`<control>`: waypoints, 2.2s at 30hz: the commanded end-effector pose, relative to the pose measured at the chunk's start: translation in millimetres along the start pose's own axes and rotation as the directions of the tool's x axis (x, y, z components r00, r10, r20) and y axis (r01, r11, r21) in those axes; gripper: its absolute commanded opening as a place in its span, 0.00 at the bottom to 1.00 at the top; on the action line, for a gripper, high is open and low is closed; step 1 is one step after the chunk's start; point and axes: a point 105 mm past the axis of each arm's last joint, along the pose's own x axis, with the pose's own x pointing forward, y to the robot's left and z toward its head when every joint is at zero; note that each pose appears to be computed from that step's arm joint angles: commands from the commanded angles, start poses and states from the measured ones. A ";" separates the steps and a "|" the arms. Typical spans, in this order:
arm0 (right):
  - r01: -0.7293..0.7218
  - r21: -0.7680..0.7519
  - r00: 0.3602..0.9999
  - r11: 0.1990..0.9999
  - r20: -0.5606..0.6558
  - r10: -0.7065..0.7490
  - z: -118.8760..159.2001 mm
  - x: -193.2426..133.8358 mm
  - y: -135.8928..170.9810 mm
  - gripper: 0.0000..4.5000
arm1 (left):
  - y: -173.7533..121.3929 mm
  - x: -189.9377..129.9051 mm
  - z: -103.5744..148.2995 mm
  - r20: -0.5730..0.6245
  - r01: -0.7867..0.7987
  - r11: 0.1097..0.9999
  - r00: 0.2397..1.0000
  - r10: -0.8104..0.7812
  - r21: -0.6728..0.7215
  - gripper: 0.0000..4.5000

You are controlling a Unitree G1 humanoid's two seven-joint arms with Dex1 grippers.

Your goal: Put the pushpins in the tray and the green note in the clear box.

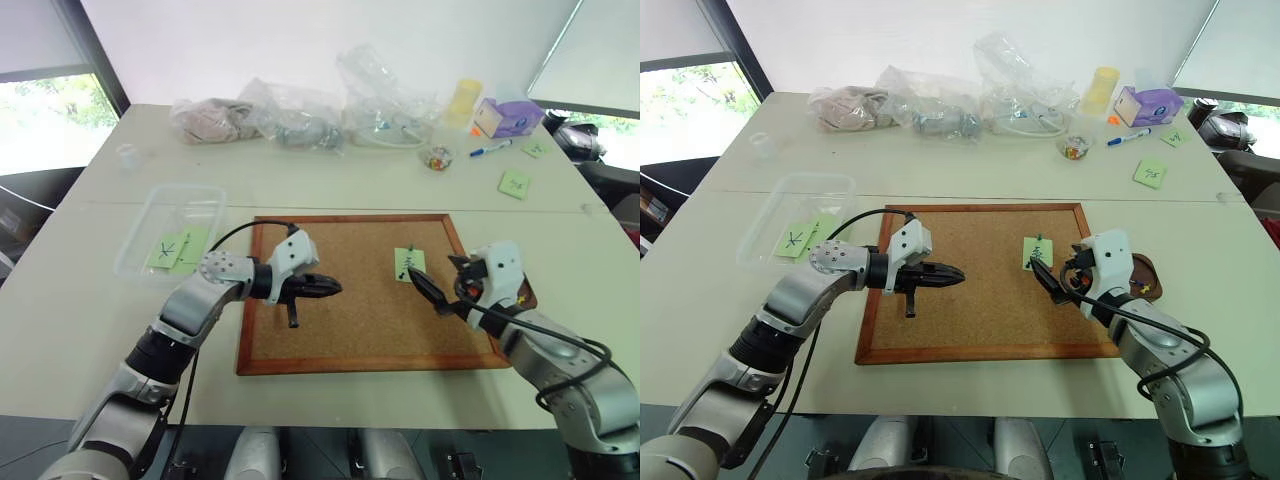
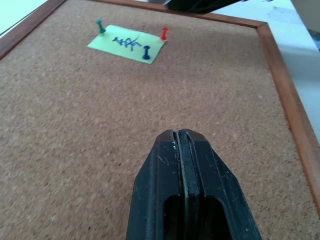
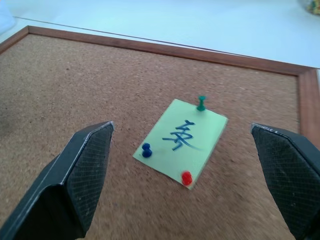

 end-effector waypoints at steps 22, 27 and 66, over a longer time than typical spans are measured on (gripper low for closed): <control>0.078 0.019 0.997 0.997 0.004 -0.078 5.7 59.4 -25.5 1.00 | -7.7 2.9 -31.2 -0.146 -0.006 0.999 0.989 0.013 0.054 0.02; 0.069 0.015 0.998 0.997 -0.010 -0.069 2.7 63.6 -26.5 0.88 | -8.1 4.2 -31.7 -0.146 -0.007 0.998 0.989 0.015 0.055 0.00; 0.079 0.031 0.986 0.996 0.143 -0.083 24.4 53.3 -30.6 0.05 | -5.2 7.3 -36.7 -0.160 -0.009 0.997 0.987 0.020 0.072 0.00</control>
